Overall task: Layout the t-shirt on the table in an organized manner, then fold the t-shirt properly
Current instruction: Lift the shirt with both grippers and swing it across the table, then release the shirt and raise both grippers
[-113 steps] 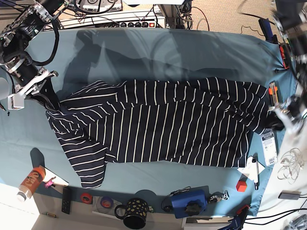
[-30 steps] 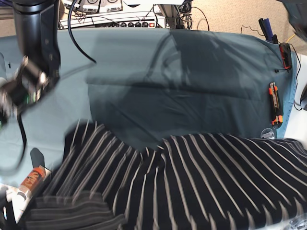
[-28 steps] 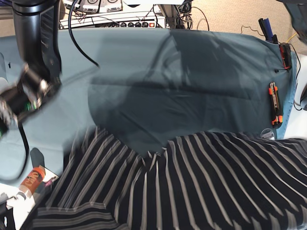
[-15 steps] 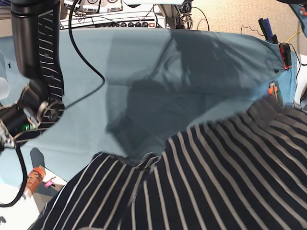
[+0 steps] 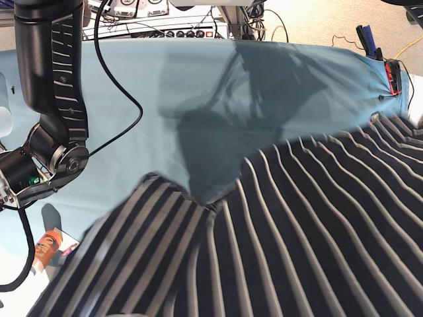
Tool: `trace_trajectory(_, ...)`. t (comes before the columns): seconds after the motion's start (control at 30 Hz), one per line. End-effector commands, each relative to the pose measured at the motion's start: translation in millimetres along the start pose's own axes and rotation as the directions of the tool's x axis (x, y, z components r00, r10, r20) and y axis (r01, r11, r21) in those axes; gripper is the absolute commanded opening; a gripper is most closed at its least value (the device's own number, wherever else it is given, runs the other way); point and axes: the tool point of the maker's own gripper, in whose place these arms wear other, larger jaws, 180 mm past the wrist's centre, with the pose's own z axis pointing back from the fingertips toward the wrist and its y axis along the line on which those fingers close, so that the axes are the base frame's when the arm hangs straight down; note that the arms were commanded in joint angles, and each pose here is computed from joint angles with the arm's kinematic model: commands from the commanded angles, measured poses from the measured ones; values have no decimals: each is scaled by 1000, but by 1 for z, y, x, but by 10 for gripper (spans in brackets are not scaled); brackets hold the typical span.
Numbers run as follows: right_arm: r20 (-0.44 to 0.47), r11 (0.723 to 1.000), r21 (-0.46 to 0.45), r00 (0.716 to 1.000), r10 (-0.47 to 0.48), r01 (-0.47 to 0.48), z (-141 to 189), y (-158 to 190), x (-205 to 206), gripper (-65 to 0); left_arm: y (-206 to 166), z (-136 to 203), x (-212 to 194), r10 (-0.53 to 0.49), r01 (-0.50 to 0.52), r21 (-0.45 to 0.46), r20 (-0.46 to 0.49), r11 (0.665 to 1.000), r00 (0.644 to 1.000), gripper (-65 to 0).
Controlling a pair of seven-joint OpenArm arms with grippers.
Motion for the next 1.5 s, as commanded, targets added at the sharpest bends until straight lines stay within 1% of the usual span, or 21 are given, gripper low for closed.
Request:
trace_trajectory(0.0,31,999,-40,999,-10,11,-2,-13,14,-650,-3,-7,4,-34,34,-11,-15,999,999,-650)
trace_trajectory(0.07,-30,995,-52,995,-90,89,-8,-29,-13,-650,-33,-28,-22,-63,50,-119,-102,992,993,-650)
trace_trajectory(0.13,-94,983,-66,979,-179,173,-11,-47,-45,-650,-60,-48,-54,-92,56,-190,-185,980,979,-650)
trace_trajectory(0.23,-221,948,-181,928,-299,262,-3,-86,-110,-650,-91,-75,-103,-61,-2,-216,-281,976,958,-650)
trace_trajectory(0.33,-353,898,-342,847,-397,278,18,-120,-189,-650,-131,-100,-149,7,-113,-279,-352,954,936,-650)
trace_trajectory(0.4,-375,864,-419,813,-445,280,33,-134,-233,-650,-156,-120,-179,66,-192,-301,-383,934,921,-650)
trace_trajectory(0.47,-379,841,-477,804,-458,254,47,-144,-268,-650,-178,-142,-205,121,-247,-297,-386,922,915,-650)
trace_trajectory(0.53,-368,790,-578,799,-475,204,66,-160,-294,-650,-195,-164,-232,154,-270,-257,-397,928,905,-650)
trace_trajectory(0.57,-386,784,-596,795,-468,172,74,-163,-304,-650,-202,-173,-246,156,-272,-236,-414,933,897,-650)
trace_trajectory(0.6,-421,790,-596,781,-461,145,81,-162,-314,-650,-211,-179,-260,155,-275,-227,-436,934,886,-650)
trace_trajectory(0.63,-450,798,-588,766,-459,132,86,-160,-320,-602,-221,-184,-273,150,-278,-226,-458,934,876,-650)
trace_trajectory(0.67,-467,800,-587,754,-461,126,92,-157,-327,-520,-233,-189,-284,147,-286,-232,-477,930,867,-617)
trace_trajectory(0.7,-475,801,-585,747,-465,127,96,-154,-332,-449,-243,-192,-293,149,-295,-236,-489,926,860,-542)
trace_trajectory(0.73,-476,800,-587,746,-466,126,100,-153,-336,-410,-252,-194,-301,150,-300,-240,-493,923,857,-470)
trace_trajectory(0.8,-476,797,-591,745,-467,122,107,-151,-343,-404,-267,-198,-309,153,-308,-248,-495,919,855,-387)
trace_trajectory(1.03,-482,782,-616,737,-473,98,125,-157,-348,-404,-298,-204,-309,162,-334,-267,-509,904,845,-384)
trace_trajectory(1.13,-462,782,-609,742,-486,134,127,-161,-337,-404,-296,-203,-312,150,-330,-264,-529,907,835,-384)
trace_trajectory(1.23,-443,797,-570,742,-503,200,122,-160,-317,-404,-294,-199,-317,123,-328,-262,-580,908,805,-386)
trace_trajectory(1.27,-436,793,-570,739,-514,215,122,-162,-309,-404,-293,-197,-318,123,-339,-258,-604,905,787,-393)
trace_trajectory(1.37,-429,797,-554,737,-522,242,121,-164,-284,-406,-294,-192,-312,168,-415,-233,-665,879,728,-449)
trace_trajectory(1.47,-448,832,-513,761,-469,211,121,-158,-259,-406,-294,-195,-280,259,-527,-244,-661,814,705,-518)
